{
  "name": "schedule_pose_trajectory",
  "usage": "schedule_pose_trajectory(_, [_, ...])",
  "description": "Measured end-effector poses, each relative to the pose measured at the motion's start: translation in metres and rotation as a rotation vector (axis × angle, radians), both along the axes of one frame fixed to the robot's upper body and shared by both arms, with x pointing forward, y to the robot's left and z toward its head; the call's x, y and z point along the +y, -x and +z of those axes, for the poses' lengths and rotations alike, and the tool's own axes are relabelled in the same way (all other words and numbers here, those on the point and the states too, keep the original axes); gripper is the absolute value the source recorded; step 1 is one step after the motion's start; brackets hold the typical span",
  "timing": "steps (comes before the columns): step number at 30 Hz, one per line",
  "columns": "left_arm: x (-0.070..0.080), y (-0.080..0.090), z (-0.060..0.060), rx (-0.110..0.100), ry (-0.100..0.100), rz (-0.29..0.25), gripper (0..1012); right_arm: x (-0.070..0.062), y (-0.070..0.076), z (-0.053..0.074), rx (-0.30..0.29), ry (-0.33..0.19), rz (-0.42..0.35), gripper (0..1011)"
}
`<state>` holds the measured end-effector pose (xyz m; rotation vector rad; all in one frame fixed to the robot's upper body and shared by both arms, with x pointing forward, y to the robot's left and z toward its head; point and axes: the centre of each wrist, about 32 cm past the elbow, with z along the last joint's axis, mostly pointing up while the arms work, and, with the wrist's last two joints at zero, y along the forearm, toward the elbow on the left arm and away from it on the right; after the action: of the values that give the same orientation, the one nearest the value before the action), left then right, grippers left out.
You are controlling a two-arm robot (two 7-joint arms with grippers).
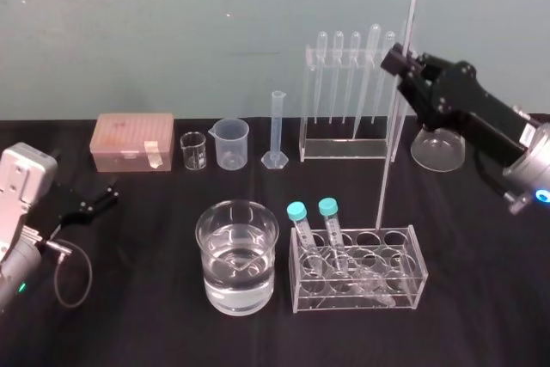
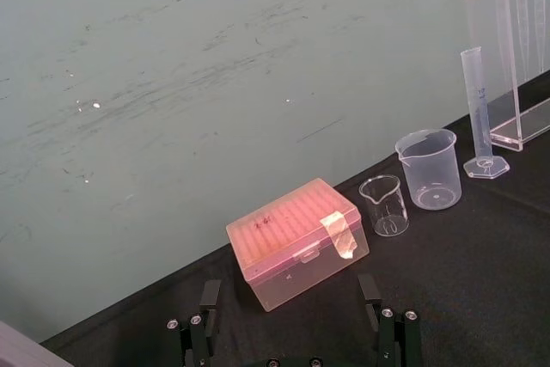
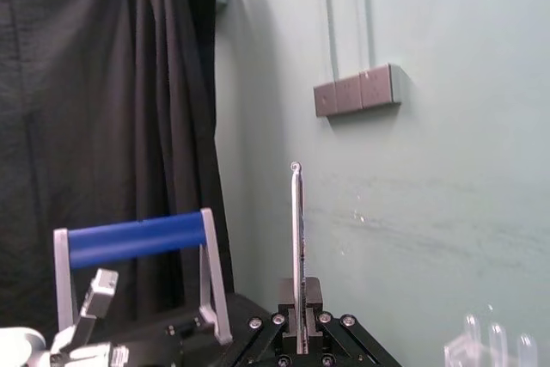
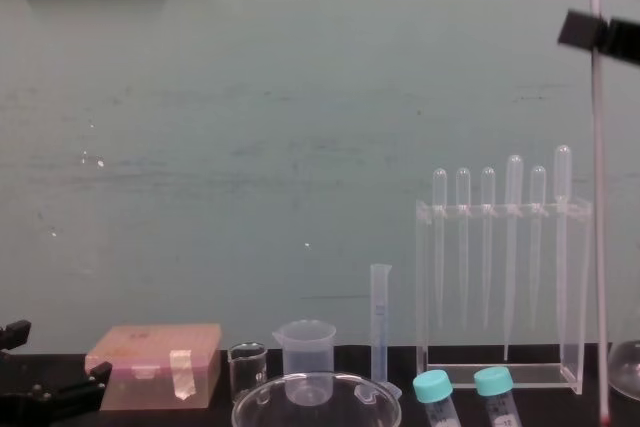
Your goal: Hold the thermometer with one hand and immerse one end into the beaker, then reinsert it into the test tube rack.
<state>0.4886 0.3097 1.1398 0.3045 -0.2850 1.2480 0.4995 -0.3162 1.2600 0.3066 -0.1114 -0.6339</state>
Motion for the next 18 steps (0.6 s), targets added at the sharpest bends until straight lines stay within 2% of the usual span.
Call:
schedule_pose_trajectory(5, [0.000, 0.000, 0.000, 0.000, 0.000, 0.000, 1008, -0.001, -0.002, -0.013, 0.024, 0.011, -0.018, 56])
schedule_pose_trajectory(12, [0.000, 0.000, 0.000, 0.000, 0.000, 0.000, 1008, 0.004, -0.011, -0.022, 0.016, 0.009, -0.008, 56])
schedule_pose_trajectory(18, [0.000, 0.000, 0.000, 0.000, 0.000, 0.000, 1008, 0.008, -0.018, -0.031, 0.016, 0.028, 0.000, 56])
